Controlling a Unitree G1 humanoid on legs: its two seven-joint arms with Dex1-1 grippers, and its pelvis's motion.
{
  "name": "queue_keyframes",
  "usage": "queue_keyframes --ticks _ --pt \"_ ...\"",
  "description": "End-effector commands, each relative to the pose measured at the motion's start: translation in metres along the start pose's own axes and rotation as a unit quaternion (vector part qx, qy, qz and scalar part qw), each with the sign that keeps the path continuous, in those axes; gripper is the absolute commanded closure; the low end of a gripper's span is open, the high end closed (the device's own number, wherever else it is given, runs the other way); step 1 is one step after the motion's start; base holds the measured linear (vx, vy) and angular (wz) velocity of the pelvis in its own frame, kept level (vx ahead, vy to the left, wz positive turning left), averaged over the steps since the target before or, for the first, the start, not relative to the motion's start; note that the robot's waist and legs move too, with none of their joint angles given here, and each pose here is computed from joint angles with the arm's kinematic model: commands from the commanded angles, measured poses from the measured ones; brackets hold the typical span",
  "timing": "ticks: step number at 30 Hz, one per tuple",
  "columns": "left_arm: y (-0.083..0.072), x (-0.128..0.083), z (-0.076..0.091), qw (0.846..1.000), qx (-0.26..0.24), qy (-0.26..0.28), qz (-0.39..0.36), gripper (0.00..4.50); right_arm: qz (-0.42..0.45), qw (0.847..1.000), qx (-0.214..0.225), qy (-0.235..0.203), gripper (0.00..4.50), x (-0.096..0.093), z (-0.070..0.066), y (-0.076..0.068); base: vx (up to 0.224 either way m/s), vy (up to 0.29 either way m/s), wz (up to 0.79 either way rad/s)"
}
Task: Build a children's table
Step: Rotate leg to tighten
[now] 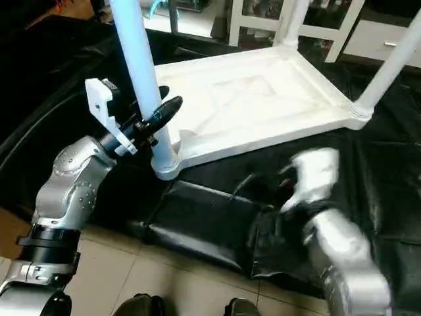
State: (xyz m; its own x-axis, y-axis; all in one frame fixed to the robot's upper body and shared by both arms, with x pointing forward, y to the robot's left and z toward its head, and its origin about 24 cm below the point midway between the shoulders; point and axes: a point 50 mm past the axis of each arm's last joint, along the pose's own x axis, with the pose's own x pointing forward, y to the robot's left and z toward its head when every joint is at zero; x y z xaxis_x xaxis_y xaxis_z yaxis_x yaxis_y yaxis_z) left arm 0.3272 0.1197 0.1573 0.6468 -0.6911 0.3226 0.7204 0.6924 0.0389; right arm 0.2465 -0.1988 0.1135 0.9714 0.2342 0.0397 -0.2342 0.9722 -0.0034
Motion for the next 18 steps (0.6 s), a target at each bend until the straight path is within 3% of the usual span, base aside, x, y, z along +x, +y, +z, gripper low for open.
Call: queue_keyframes --ticks 1,4,5,7,8,11,14,18 --pt "0.008 -0.006 0.015 0.999 0.04 -0.026 0.019 2.6 -0.053 0.998 -0.013 0.003 0.0 -0.002 -0.002 -0.014 0.0 0.0 0.0" --pt "0.021 -0.02 0.013 0.996 0.063 -0.006 0.055 2.63 -0.091 0.996 -0.017 -0.004 0.0 -0.003 0.0 -0.023 0.0 0.0 0.0" --pt "0.037 -0.034 0.013 0.991 0.09 0.014 0.1 2.64 -0.12 0.992 -0.025 -0.017 0.0 -0.003 0.003 -0.03 0.0 0.0 0.0" --pt "0.046 -0.042 0.014 0.987 0.103 0.023 0.124 2.65 -0.136 0.99 -0.029 -0.03 0.0 -0.004 0.007 -0.034 0.0 0.0 0.0" --pt "0.059 -0.055 0.016 0.977 0.128 0.039 0.165 2.66 -0.158 0.985 -0.028 -0.061 0.0 -0.004 0.016 -0.039 0.0 0.0 0.0" --pt "0.069 -0.064 0.019 0.969 0.142 0.051 0.194 2.66 -0.177 0.98 -0.034 -0.083 0.0 -0.003 0.024 -0.047 0.0 0.0 0.0" --pt "0.085 -0.076 0.023 0.955 0.168 0.063 0.235 2.66 -0.193 0.976 -0.048 -0.093 0.0 0.0 0.034 -0.066 0.0 0.0 0.0" --pt "0.094 -0.084 0.021 0.951 0.181 0.073 0.239 2.66 -0.189 0.975 -0.062 -0.101 0.0 0.011 0.045 -0.085 0.0 0.0 0.0"
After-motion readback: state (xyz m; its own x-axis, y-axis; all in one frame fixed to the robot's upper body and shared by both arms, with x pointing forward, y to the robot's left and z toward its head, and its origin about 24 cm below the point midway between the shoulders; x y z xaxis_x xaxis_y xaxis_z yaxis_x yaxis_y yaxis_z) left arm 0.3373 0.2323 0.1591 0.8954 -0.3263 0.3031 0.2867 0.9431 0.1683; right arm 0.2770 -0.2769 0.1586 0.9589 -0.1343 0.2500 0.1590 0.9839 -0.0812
